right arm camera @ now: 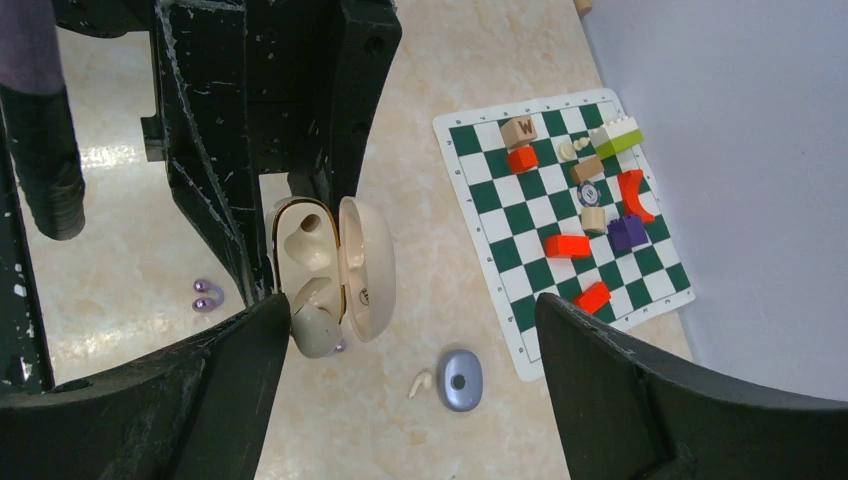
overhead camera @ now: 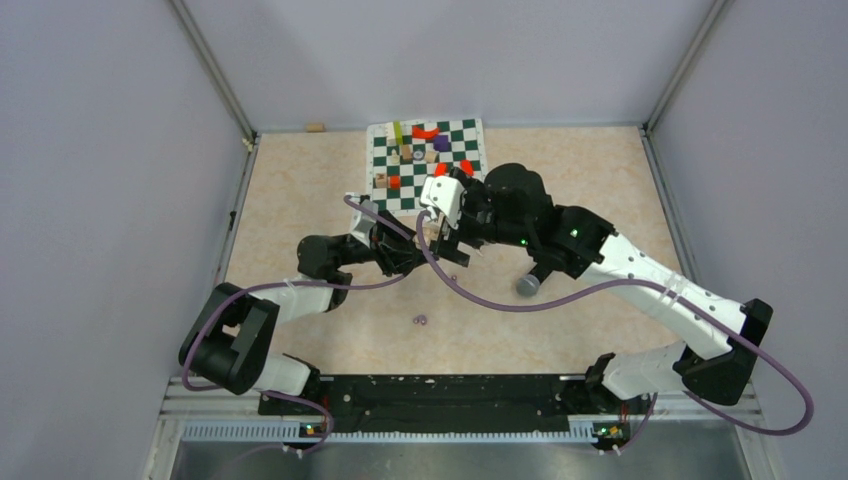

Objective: Insert the wireless bluetooth earbuds into the charging case
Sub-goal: Adjust the right earbud in the right side groove of the charging case.

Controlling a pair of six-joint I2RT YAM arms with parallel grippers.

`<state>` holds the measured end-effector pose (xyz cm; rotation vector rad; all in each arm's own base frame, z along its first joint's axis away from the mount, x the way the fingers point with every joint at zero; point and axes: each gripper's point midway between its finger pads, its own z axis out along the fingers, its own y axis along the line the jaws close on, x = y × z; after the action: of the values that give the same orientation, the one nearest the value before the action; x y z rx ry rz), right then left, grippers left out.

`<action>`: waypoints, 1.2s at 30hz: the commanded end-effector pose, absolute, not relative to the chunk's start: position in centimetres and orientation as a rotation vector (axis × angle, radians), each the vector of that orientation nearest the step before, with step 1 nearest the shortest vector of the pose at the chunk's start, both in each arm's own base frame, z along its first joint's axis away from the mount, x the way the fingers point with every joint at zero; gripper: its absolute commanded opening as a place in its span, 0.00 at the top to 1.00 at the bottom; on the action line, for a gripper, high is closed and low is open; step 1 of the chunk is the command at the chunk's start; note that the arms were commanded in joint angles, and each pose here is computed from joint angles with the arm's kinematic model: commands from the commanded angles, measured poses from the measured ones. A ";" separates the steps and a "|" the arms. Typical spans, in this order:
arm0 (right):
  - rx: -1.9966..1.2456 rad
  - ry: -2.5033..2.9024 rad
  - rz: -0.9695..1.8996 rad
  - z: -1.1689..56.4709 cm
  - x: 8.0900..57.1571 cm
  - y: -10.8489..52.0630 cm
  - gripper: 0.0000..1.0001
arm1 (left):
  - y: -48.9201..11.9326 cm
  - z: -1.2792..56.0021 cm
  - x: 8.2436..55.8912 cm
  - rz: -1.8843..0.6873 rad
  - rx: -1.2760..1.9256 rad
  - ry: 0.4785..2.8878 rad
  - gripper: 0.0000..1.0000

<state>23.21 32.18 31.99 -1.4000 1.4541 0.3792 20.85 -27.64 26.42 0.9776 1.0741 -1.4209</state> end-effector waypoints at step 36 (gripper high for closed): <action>-1.327 1.406 0.363 34.9 23.4 31.9 0.05 | -27.5 29.4 19.9 -1.373 1.034 0.921 1.00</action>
<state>22.97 31.81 32.77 -1.3898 1.4619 0.3826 20.62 -27.64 26.36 0.9924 1.0729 -1.4279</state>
